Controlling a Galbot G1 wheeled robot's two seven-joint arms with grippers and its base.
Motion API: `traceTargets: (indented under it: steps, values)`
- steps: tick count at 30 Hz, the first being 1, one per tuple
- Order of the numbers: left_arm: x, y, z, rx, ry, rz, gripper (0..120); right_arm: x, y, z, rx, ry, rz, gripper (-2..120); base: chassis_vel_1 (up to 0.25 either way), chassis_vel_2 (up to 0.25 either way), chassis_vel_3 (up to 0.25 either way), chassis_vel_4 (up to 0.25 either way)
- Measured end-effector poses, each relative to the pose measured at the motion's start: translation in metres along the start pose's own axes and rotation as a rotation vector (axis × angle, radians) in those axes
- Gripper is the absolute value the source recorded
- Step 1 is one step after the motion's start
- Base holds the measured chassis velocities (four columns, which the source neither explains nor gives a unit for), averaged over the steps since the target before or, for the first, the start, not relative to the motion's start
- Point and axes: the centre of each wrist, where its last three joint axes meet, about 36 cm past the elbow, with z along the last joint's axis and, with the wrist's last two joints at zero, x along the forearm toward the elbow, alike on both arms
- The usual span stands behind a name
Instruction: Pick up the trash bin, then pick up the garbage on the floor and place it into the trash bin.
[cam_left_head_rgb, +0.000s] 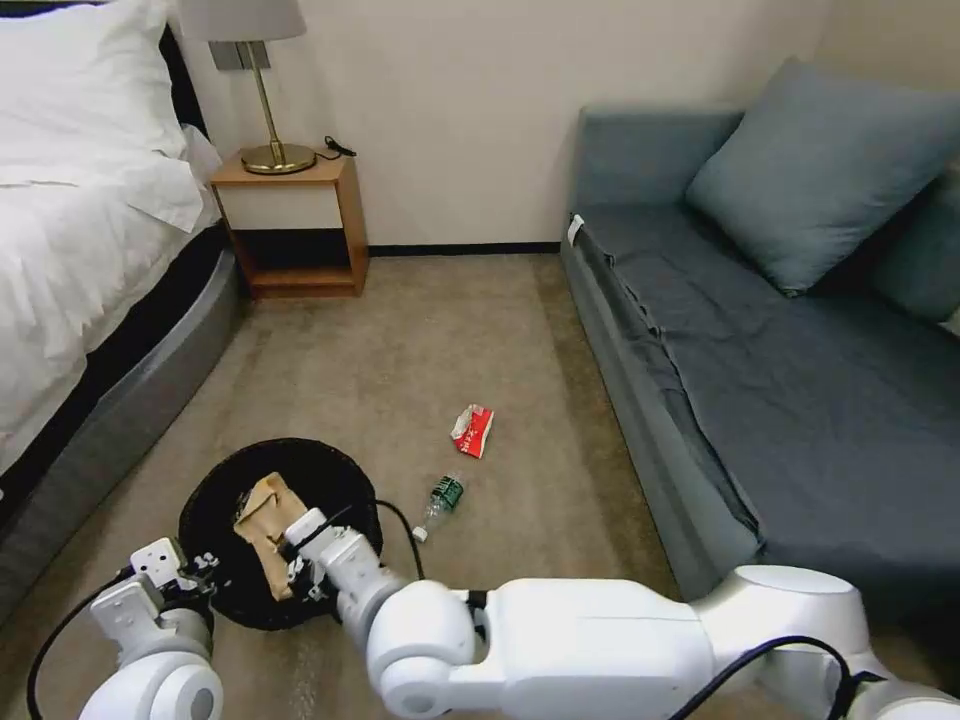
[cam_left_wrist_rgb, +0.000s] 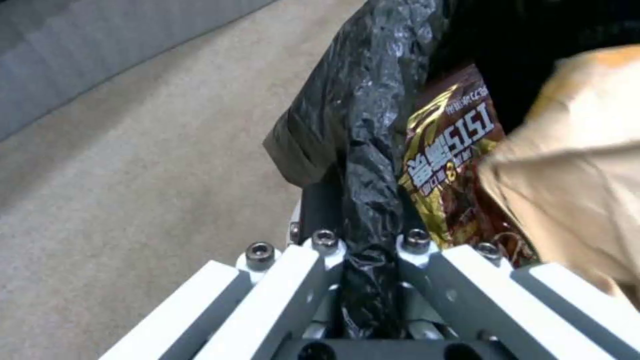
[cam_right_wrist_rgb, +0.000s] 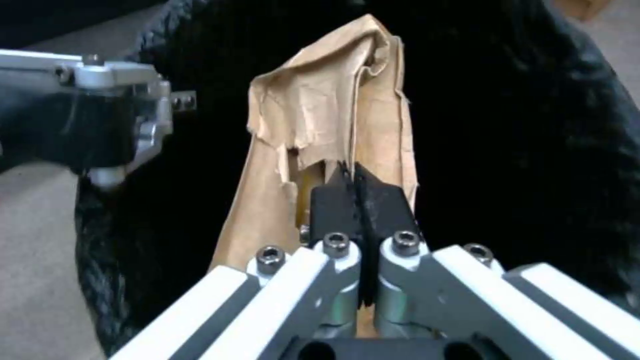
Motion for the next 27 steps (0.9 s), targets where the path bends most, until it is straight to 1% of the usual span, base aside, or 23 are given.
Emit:
traceTargets:
  steps: [1,2,3,6,7,11,12,13,16,17,20,21,23,25,26,27]
  values:
    - [0.000,0.000,0.001,-0.002,0.001,0.000,2,-0.003,0.000,-0.001,0.006,-0.004,0.000,5,0.000,0.000,0.000,0.000]
    - [0.000,0.000,0.001,-0.002,0.001,0.000,2,-0.003,0.000,-0.001,0.006,-0.004,0.000,5,0.000,0.000,0.000,0.000]
    - [0.000,0.000,0.001,-0.003,0.002,0.000,2,-0.004,-0.002,-0.002,0.009,-0.009,0.003,8,0.000,0.000,0.000,0.000]
    - [0.000,0.000,0.002,-0.006,0.005,-0.001,2,-0.004,-0.005,-0.006,0.011,-0.022,0.007,22,0.000,0.000,0.000,0.000]
    - [0.000,0.000,0.002,-0.006,0.005,-0.001,2,-0.004,-0.005,-0.006,0.011,-0.022,0.007,22,0.000,0.000,0.000,0.000]
    - [-0.003,0.000,0.003,-0.005,0.006,-0.001,2,0.000,-0.009,-0.006,0.008,-0.036,0.012,39,0.000,0.000,0.000,0.000]
    - [-0.003,0.000,0.003,-0.005,0.006,-0.001,2,0.000,-0.009,-0.006,0.008,-0.036,0.012,39,0.000,0.000,0.000,0.000]
    - [-0.003,0.000,0.003,-0.006,0.005,-0.002,2,0.001,-0.010,-0.008,0.003,-0.045,0.015,45,0.000,0.000,0.000,0.000]
    - [-0.006,0.004,0.001,-0.002,0.000,-0.013,2,0.009,-0.027,-0.025,-0.030,-0.134,0.032,59,0.000,0.000,0.000,0.000]
    - [-0.006,0.004,0.001,-0.002,0.000,-0.013,2,0.009,-0.027,-0.025,-0.030,-0.134,0.032,59,0.000,0.000,0.000,0.000]
    - [-0.009,0.009,-0.005,0.022,-0.015,-0.021,2,0.020,-0.055,-0.041,-0.069,-0.253,0.065,73,0.000,0.000,0.000,0.000]
    - [-0.009,0.009,-0.005,0.022,-0.015,-0.021,2,0.020,-0.055,-0.041,-0.069,-0.253,0.065,73,0.000,0.000,0.000,0.000]
    - [-0.011,0.013,-0.011,0.036,-0.033,-0.033,2,0.028,-0.071,-0.043,-0.082,-0.323,0.091,82,0.000,0.000,0.000,0.000]
    - [-0.013,0.018,-0.017,0.047,-0.051,-0.046,2,0.035,-0.091,-0.036,-0.068,-0.393,0.129,91,0.000,0.000,0.000,0.000]
    - [-0.013,0.018,-0.017,0.047,-0.051,-0.046,2,0.035,-0.091,-0.036,-0.068,-0.393,0.129,91,0.000,0.000,0.000,0.000]
    - [-0.013,0.021,-0.021,0.052,-0.060,-0.053,2,0.040,-0.101,-0.030,-0.054,-0.412,0.153,95,0.000,0.000,0.000,0.000]
